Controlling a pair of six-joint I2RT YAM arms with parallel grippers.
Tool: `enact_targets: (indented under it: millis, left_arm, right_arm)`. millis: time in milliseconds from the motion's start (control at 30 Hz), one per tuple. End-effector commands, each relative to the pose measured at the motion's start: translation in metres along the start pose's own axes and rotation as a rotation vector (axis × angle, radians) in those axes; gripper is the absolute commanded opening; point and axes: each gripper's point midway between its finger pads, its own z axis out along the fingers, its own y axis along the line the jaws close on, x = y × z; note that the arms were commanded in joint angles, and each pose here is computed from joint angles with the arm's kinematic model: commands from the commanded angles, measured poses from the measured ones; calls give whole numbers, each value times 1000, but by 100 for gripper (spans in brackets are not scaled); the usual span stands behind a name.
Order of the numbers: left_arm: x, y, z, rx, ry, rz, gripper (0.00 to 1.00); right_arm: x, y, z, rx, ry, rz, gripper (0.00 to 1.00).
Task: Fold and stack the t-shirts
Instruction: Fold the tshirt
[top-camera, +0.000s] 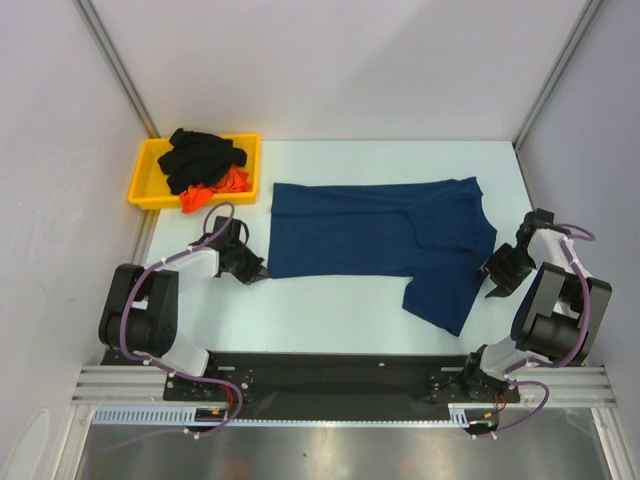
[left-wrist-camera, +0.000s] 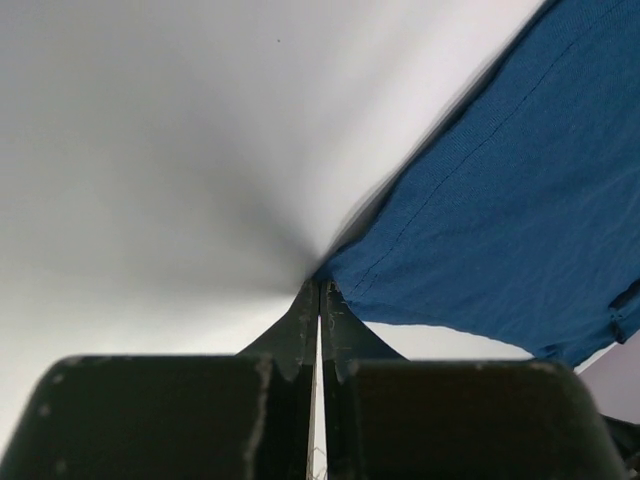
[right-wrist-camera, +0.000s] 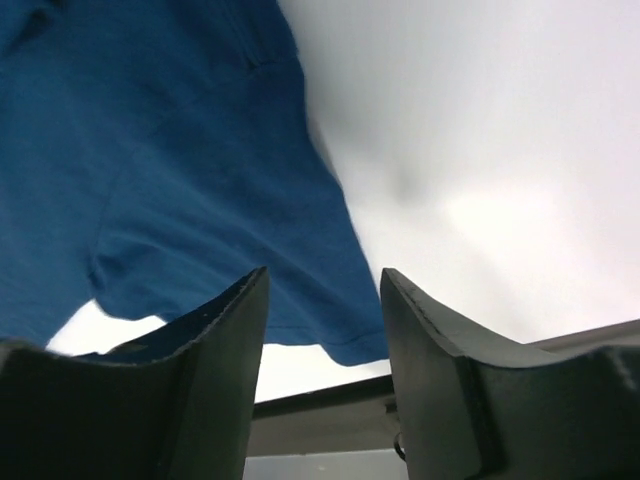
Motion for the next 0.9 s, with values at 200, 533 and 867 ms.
enact_targets:
  millis: [200, 533, 867]
  left_arm:
    - [-4, 1, 4, 18, -11, 36, 0]
    - [-3, -1, 3, 25, -8, 46, 0]
    - [-5, -3, 1, 24, -15, 56, 0]
  right_arm:
    - [22, 0, 30, 4, 70, -5, 35]
    - [17, -9, 42, 65, 69, -5, 39]
    - [19, -16, 53, 94, 80, 15, 18]
